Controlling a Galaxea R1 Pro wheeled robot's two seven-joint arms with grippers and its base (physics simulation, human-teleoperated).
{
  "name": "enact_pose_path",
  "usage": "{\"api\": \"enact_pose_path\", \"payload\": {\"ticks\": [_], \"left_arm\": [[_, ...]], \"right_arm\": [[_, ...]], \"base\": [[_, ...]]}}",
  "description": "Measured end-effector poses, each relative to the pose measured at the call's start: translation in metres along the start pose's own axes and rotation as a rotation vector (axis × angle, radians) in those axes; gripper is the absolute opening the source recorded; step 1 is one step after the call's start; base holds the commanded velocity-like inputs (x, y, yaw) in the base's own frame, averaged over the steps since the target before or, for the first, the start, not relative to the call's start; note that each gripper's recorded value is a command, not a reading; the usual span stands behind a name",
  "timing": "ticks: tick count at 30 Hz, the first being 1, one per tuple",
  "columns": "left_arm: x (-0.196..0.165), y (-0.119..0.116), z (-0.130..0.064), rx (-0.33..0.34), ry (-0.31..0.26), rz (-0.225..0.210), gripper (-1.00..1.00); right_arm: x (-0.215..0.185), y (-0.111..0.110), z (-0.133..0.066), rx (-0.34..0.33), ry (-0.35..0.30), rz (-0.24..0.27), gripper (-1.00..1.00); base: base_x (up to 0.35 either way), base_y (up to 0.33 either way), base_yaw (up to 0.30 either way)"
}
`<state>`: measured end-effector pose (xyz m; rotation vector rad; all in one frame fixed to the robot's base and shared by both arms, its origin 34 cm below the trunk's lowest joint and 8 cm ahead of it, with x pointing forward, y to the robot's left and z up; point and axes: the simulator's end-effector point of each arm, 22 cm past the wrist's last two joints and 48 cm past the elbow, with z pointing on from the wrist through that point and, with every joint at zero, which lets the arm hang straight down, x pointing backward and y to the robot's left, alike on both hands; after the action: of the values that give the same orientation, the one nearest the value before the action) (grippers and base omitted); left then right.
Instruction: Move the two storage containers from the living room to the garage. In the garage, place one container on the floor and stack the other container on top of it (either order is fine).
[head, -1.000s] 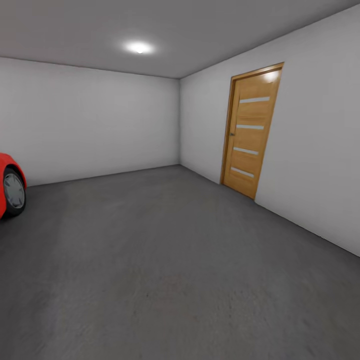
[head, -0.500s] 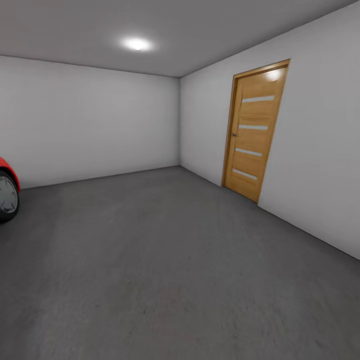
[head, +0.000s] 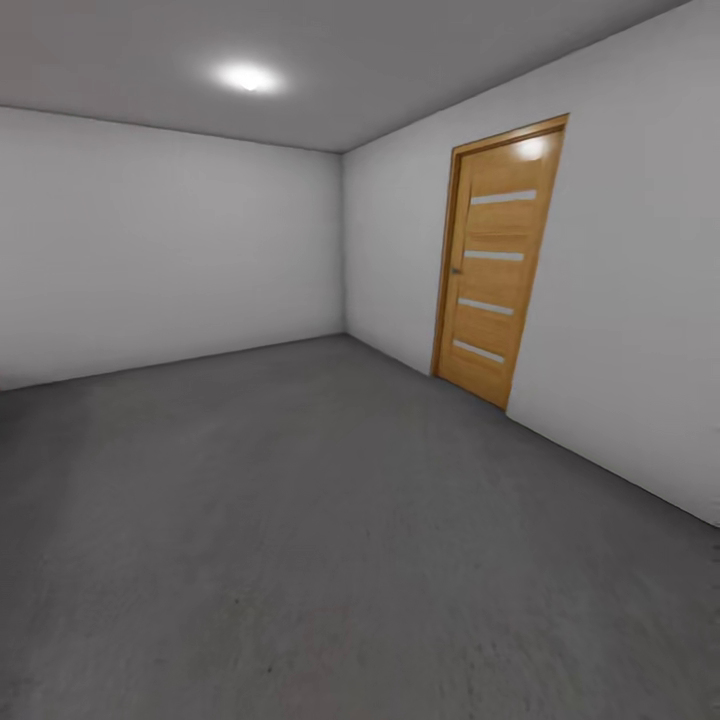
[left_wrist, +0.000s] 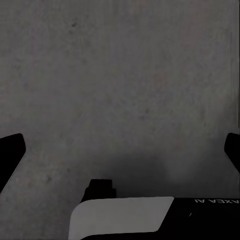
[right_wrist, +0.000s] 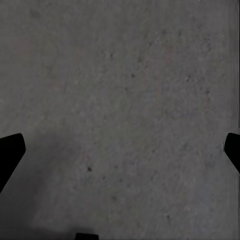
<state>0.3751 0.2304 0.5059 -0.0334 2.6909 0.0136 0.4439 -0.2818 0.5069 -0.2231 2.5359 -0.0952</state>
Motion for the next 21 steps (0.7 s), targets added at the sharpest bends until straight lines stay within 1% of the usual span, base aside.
{"api": "enact_pose_path", "payload": {"ticks": [16, 21], "left_arm": [[0.0000, 0.0001, 0.0000, -0.001, 0.000, 0.000, 1.00], [0.0000, 0.0011, 0.0000, -0.002, 0.000, 0.001, 1.00]], "right_arm": [[-0.0003, -0.0002, 0.0000, 0.001, -0.001, 0.001, 1.00], [-0.0002, -0.0002, 0.0000, 0.001, 0.000, 0.001, 1.00]], "base": [[0.327, 0.000, -0.275], [0.327, 0.065, -0.276]]}}
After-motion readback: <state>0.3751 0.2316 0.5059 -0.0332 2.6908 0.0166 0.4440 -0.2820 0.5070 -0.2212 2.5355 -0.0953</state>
